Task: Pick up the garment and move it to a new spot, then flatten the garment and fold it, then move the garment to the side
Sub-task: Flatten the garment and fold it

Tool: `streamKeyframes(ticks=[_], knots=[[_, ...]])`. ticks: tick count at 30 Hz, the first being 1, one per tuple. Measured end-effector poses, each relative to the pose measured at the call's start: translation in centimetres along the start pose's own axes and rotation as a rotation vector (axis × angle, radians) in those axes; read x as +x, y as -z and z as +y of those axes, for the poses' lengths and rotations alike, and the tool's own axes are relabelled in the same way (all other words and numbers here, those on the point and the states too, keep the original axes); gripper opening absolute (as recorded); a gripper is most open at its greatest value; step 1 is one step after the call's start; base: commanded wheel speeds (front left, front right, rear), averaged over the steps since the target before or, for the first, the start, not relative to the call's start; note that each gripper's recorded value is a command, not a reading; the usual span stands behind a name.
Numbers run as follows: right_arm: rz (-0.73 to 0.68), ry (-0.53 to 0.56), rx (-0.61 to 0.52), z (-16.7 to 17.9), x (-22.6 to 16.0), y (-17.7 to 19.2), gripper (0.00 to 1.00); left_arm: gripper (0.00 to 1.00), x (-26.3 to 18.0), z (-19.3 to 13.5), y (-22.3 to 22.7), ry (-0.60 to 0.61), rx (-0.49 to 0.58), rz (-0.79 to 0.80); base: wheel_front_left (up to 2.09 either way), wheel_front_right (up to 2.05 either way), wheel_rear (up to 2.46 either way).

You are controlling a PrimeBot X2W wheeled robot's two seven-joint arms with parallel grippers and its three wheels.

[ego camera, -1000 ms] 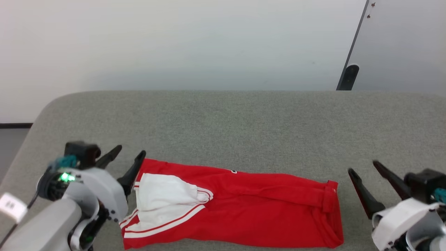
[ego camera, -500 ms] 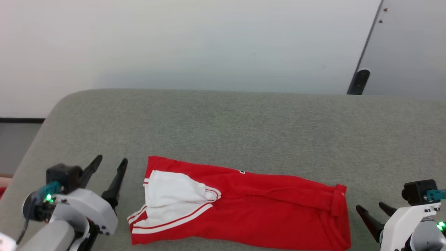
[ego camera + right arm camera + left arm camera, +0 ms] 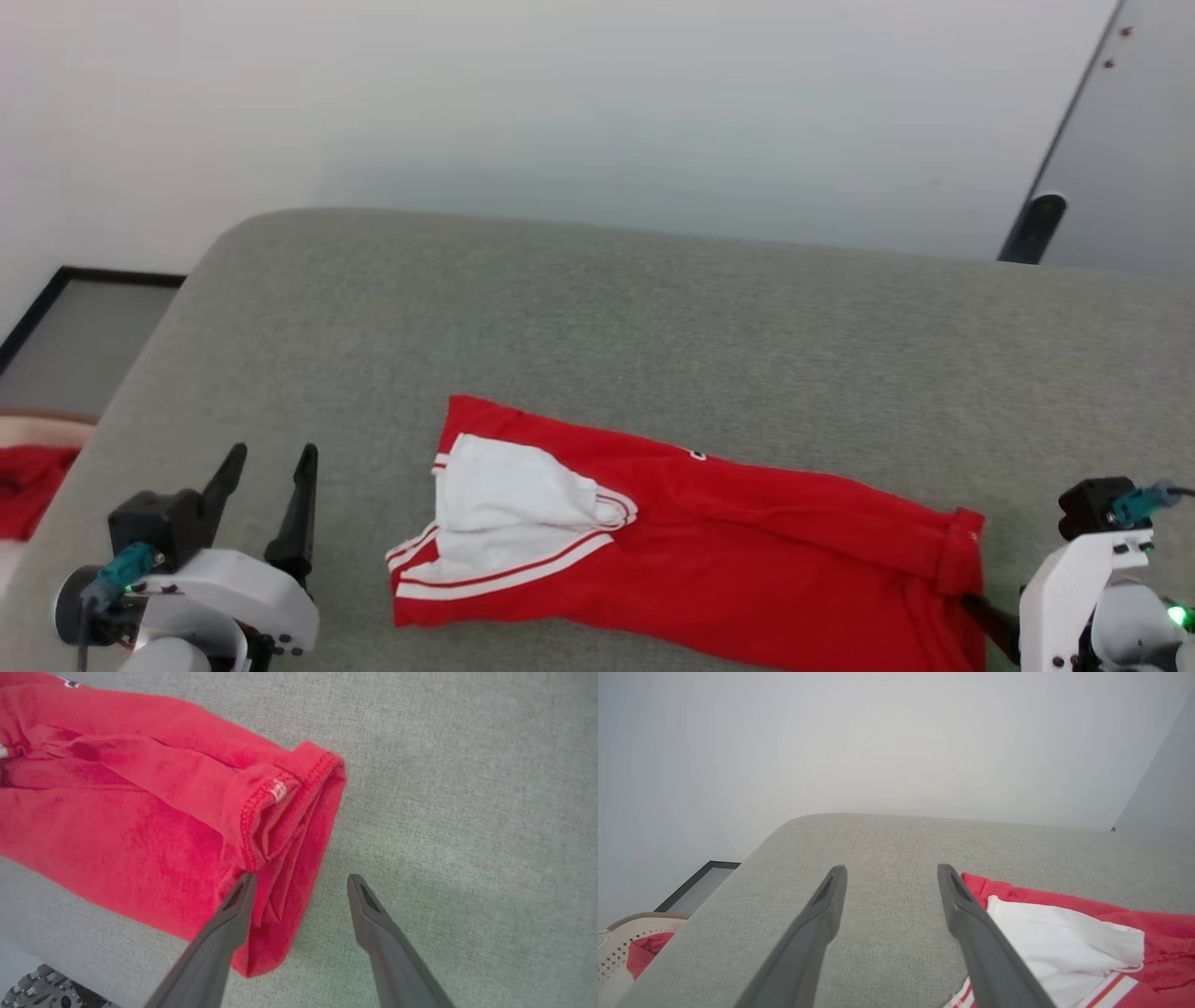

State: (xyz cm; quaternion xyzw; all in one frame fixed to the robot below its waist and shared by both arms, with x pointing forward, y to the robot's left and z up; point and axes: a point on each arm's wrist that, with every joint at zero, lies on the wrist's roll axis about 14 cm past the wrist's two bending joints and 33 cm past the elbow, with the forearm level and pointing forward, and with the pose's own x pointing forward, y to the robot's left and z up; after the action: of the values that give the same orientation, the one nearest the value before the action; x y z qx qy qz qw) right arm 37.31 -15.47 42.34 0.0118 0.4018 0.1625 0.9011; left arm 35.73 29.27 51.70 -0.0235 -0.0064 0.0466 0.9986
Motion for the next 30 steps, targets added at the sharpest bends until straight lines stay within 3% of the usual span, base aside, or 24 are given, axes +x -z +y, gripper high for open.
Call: streamKeyframes(ticks=[22, 23, 24, 30], knots=[[0.196, 0.012, -0.010, 0.6, 4.2, 1.0, 1.00, 1.00, -2.9, 2.9, 1.3, -0.154, -0.016, -0.026, 0.00, 0.00, 0.00], [0.202, 0.009, -0.012, 0.7, 4.3, 1.1, 0.77, 1.00, -2.9, 3.0, 1.2, -0.157, -0.015, -0.028, 0.00, 0.00, 0.00], [0.204, 0.007, -0.017, 0.8, 4.3, 1.1, 0.02, 1.00, -3.0, 3.2, 1.2, -0.163, -0.019, -0.031, 0.00, 0.00, 0.00], [0.195, -0.007, -0.002, 0.8, 4.5, 1.0, 0.00, 1.00, -3.5, 3.5, 1.3, -0.180, -0.028, -0.036, 0.00, 0.00, 0.00]])
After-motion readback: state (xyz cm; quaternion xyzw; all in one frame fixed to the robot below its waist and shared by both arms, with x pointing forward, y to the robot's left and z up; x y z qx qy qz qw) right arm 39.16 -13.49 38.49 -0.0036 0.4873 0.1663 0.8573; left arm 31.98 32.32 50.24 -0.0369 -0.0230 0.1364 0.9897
